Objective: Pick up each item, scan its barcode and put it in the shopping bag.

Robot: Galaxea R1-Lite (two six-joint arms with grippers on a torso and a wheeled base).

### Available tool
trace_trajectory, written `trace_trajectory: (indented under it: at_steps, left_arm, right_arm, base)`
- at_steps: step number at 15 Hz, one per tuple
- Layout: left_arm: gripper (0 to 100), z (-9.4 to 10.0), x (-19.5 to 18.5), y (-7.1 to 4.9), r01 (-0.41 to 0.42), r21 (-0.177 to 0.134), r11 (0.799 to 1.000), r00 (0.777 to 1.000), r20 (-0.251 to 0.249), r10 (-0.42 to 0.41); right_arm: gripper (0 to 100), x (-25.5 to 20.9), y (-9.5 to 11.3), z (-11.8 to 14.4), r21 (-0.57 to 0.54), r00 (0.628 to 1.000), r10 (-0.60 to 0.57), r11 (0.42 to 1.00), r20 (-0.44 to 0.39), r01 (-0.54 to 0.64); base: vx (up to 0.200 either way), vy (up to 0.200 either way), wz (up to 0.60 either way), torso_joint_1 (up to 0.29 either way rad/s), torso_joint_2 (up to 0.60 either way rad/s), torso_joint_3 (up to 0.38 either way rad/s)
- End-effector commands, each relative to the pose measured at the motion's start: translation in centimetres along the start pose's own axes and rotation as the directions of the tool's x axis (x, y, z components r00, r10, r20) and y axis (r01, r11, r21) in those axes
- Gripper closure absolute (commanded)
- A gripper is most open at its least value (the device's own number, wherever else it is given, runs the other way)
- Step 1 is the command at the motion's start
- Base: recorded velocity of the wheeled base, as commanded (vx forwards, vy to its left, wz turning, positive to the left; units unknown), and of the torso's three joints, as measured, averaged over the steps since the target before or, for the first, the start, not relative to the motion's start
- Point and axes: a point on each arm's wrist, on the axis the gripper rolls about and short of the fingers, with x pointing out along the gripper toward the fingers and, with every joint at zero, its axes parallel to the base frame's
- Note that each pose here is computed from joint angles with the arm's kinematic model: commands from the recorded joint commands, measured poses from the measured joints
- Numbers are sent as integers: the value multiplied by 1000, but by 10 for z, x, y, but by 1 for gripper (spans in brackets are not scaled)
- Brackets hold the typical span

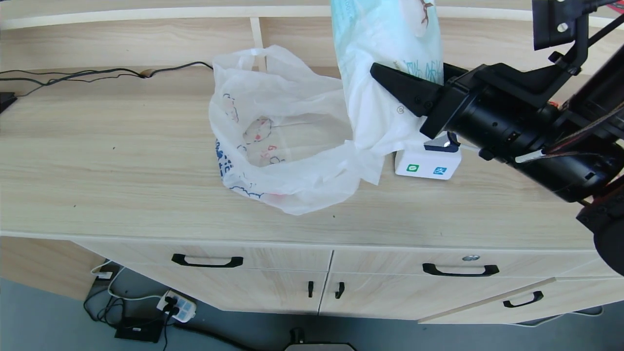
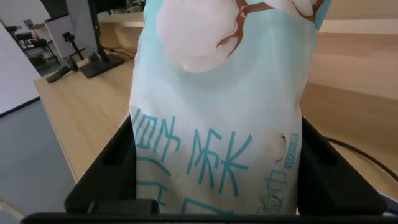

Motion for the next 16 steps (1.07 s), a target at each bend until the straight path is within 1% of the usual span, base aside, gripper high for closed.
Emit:
trace_trajectory:
  at_steps: [1,5,9,11,12,14,16]
  left_arm:
    - [0,0,0,0,1,0,1000,1000,0,-1]
    - [0,0,0,0,1,0,1000,1000,0,-1]
    - [0,0,0,0,1,0,1000,1000,0,-1]
    - [0,0,0,0,1,0,1000,1000,0,-1]
    - [0,0,0,0,1,0,1000,1000,-1,-1]
    - [0,0,0,0,1,0,1000,1000,0,-1]
    - [0,0,0,0,1,0,1000,1000,0,-1]
  right_arm:
    - [100,-1,-2,-1,-2,1000,-8,1000,-5,8]
    - [100,1,-4,4,-9,1000,-10,1000,14,10]
    - [100,0,-6,6,-24,1000,-17,1000,18,18]
    - [100,-2,-5,12,-33,999,-17,999,34,18]
    - [100,-4,-5,10,-32,1000,-17,999,25,18]
    - [100,-10,-3,-2,-12,1000,-21,1000,-22,20]
    - [100,-15,-14,-13,44,995,-81,995,-64,84]
  base:
    - [0,0,0,0,0,0]
    - [0,0,0,0,0,0]
    - [0,0,600,0,2,1]
    - [0,0,600,12,12,0]
    - [0,0,0,0,0,0]
    - [0,0,0,0,0,0]
    - [0,0,0,0,0,0]
